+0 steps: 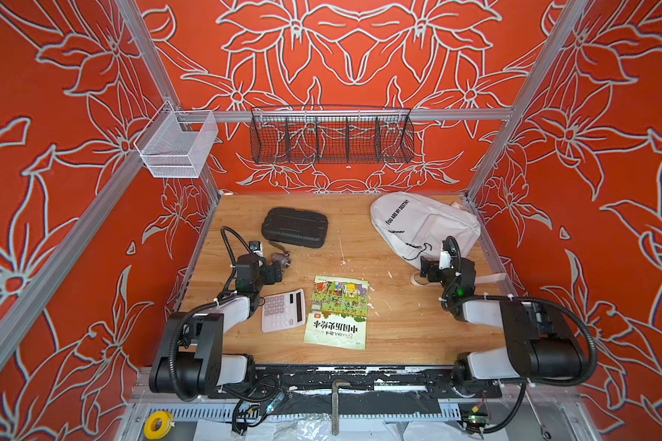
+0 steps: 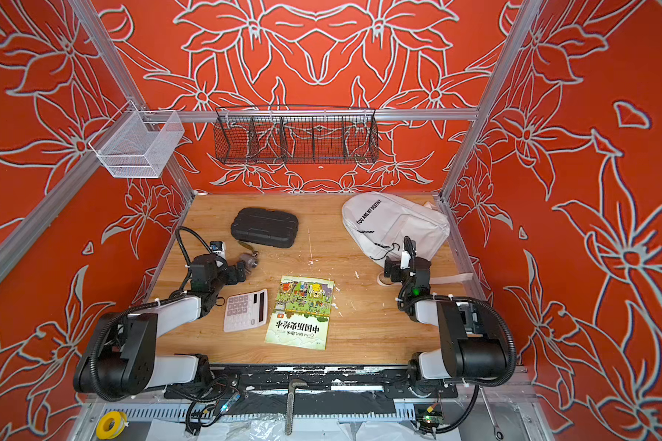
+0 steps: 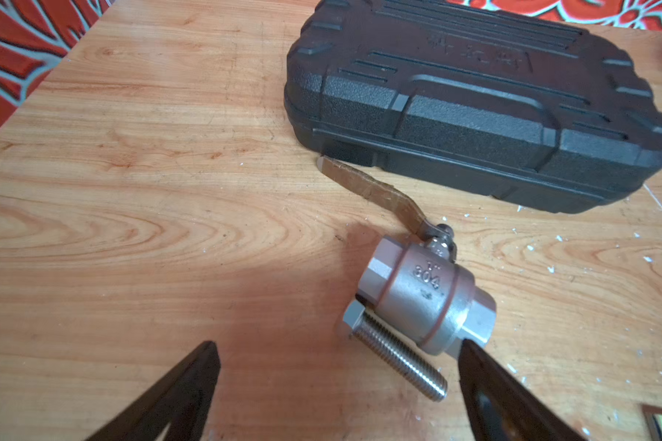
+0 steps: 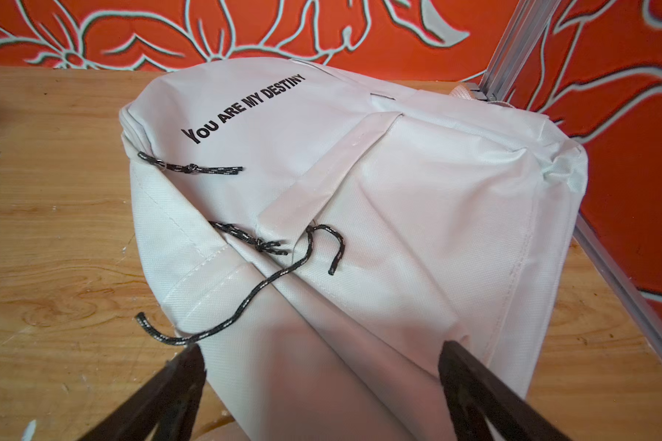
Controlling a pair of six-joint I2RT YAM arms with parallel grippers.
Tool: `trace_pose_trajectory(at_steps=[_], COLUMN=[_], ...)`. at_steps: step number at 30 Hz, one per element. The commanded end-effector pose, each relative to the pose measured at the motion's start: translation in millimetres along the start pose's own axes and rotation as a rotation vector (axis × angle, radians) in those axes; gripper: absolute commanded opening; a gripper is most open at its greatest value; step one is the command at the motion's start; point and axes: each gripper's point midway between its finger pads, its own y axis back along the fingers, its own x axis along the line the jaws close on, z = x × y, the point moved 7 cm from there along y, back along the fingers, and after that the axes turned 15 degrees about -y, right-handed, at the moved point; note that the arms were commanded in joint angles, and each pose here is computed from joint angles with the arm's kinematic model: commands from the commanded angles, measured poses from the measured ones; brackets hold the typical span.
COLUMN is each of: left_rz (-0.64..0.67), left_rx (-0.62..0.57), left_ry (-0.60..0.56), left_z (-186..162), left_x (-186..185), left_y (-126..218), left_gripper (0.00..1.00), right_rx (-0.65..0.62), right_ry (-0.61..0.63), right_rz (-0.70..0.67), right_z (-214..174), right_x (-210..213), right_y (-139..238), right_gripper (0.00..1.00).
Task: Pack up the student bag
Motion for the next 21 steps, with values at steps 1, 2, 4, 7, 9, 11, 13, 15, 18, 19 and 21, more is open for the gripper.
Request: trace_pose_trajectory(at_steps=[1,2,4,7,9,11,13,15,18,19,21], left_rz=[0.002,0.002,0.002,0.002,0.003,0.001,0.002,-0.008,-0.014,-0.014,-0.015], left_rx=[-0.029,-0.029,-0.028,-0.029,-0.03,-0.03,-0.03,-0.03,-0.025,-0.026,-0.027], left_ry=[-0.01,-0.01,-0.01,-0.01,-0.01,-0.01,-0.01,-0.006,0.002,0.001,0.002], left_z=[8.7,8.7,8.6,8.8,9.3,9.0,9.3,9.5,8.3,8.5,8.4], left_x=[1.8,1.8,1.8,1.8,2.1,1.7,2.0,2.5,4.2,4.1,3.9], left_y=[-0.7,-0.6,-0.7,-0.7,-0.7,-0.7,-0.7,-1.3,-1.8,-1.6,-1.3], left_gripper=[0.97,0.97,0.97,0.97,0.97,0.97,0.97,0.97,0.97,0.97,0.97], right_rx=[-0.009,-0.011,-0.012,-0.011,-0.012,-0.011,-0.011,-0.01,-0.011,-0.012,-0.013], right_ry=[0.014,0.015,0.014,0.013,0.013,0.012,0.012,0.013,0.013,0.012,0.013], right_rz=[-0.006,-0.005,-0.004,-0.005,-0.005,-0.005,-0.005,-0.005,-0.008,-0.007,-0.006], right_z=[5.5,6.0,5.9,5.6,5.7,6.0,5.8,5.9,6.5,6.5,6.2], right_x=[2.0,2.4,2.3,2.3,2.3,2.4,2.3,2.4,2.1,2.2,2.2], right_y=[-1.6,-1.5,-1.2,-1.3,-1.3,-1.5,-1.6,-1.8,-2.0,-1.6,-1.1], right_gripper=[0.97,0.97,0.97,0.97,0.97,0.97,0.97,0.97,0.97,0.97,0.97])
